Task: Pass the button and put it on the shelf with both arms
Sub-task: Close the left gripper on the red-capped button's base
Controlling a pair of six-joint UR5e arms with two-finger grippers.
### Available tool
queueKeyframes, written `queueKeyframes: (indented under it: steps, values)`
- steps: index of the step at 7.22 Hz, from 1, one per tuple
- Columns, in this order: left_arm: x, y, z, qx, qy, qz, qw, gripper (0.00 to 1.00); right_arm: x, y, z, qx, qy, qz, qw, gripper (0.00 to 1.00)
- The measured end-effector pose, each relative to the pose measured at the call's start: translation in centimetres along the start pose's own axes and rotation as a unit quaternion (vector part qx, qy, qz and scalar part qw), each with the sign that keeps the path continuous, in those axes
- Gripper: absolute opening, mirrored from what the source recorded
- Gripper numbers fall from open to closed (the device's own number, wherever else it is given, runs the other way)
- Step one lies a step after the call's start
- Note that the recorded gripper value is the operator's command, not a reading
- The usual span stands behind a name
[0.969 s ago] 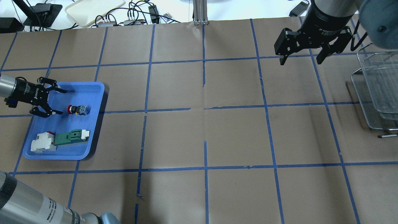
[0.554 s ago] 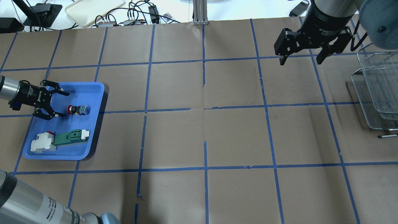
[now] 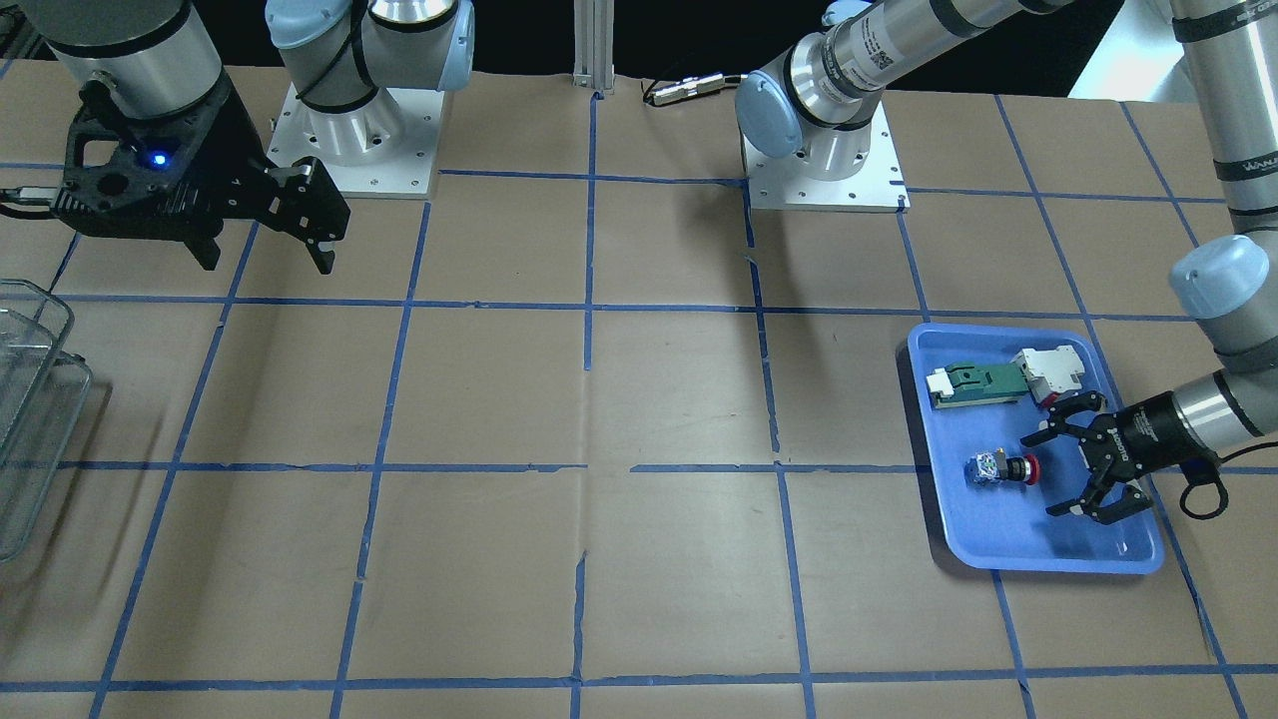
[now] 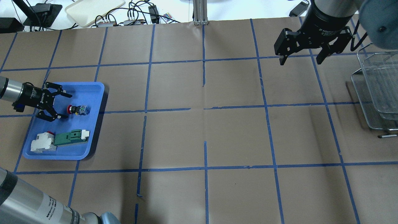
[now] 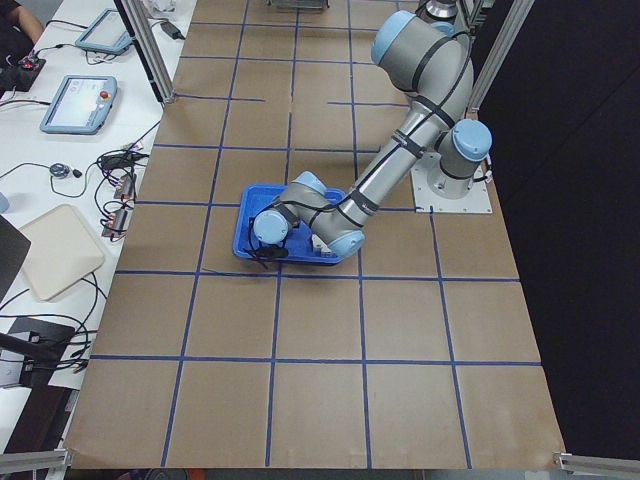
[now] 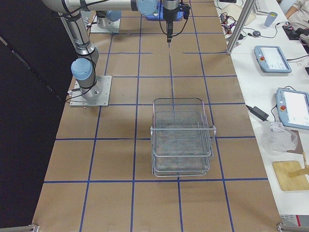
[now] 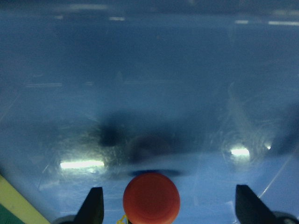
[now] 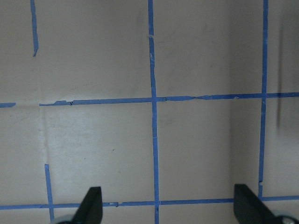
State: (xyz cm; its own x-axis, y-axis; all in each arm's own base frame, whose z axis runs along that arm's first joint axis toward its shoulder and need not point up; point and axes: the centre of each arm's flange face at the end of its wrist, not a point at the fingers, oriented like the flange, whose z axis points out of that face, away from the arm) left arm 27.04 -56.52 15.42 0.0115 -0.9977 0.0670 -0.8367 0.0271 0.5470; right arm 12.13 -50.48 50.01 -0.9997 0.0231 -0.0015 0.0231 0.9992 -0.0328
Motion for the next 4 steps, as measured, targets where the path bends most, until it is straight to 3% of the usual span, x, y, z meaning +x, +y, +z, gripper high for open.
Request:
queueKeyframes:
  steps: [4]
  values:
    - [0.1, 0.05, 0.21, -0.009, 0.006, 0.003, 0.9999, 1.0, 0.0, 0.0, 0.0, 0.0, 0.0, 0.0, 1.0, 1.0]
